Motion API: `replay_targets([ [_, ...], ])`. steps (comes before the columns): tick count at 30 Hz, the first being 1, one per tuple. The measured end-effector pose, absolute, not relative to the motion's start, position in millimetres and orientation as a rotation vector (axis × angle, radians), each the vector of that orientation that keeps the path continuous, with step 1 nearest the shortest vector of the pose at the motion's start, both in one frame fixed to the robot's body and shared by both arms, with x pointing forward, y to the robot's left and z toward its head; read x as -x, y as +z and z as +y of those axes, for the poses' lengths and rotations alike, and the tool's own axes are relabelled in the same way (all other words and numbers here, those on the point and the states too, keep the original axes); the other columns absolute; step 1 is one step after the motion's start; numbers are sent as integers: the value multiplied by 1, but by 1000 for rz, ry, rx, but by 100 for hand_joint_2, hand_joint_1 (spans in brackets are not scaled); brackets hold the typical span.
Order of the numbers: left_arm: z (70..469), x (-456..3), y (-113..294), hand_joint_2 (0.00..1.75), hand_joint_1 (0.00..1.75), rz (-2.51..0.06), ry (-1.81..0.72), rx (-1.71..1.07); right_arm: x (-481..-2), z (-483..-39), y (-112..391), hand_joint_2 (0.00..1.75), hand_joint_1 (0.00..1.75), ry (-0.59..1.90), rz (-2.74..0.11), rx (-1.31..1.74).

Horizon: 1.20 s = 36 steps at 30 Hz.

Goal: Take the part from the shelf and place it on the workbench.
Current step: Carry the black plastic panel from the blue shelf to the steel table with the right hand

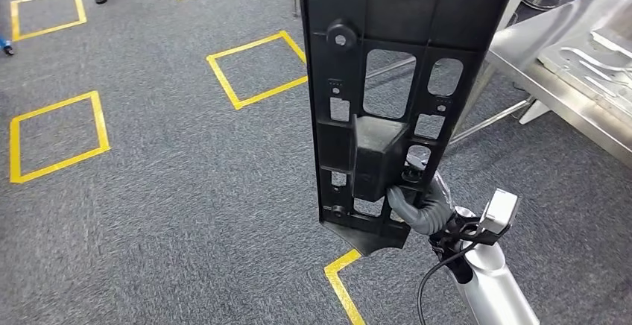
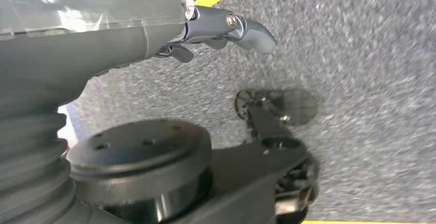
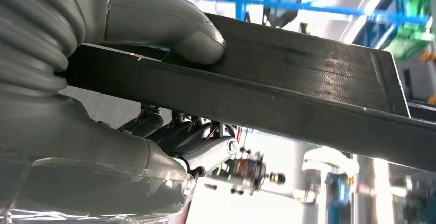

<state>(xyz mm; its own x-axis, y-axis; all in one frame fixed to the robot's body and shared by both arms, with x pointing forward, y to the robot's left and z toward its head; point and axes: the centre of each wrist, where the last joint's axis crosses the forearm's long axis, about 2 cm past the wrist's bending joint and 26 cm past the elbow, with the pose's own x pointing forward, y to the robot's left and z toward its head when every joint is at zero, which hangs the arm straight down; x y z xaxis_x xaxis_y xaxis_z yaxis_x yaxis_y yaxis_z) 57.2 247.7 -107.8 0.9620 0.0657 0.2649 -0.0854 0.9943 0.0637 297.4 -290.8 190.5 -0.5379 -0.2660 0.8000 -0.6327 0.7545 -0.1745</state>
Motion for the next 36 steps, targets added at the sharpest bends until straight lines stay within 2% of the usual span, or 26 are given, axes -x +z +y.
replay_targets([
  [13,246,-53,-108,175,0,-228,75,-82,-288,-290,188,175,138,590,-2133,-641],
  [26,239,-56,-107,175,0,-296,47,-60,-288,-290,191,175,138,597,-2132,-632],
  [36,237,-50,-108,175,0,-211,76,-54,-283,-284,189,175,138,628,-2115,-673],
])
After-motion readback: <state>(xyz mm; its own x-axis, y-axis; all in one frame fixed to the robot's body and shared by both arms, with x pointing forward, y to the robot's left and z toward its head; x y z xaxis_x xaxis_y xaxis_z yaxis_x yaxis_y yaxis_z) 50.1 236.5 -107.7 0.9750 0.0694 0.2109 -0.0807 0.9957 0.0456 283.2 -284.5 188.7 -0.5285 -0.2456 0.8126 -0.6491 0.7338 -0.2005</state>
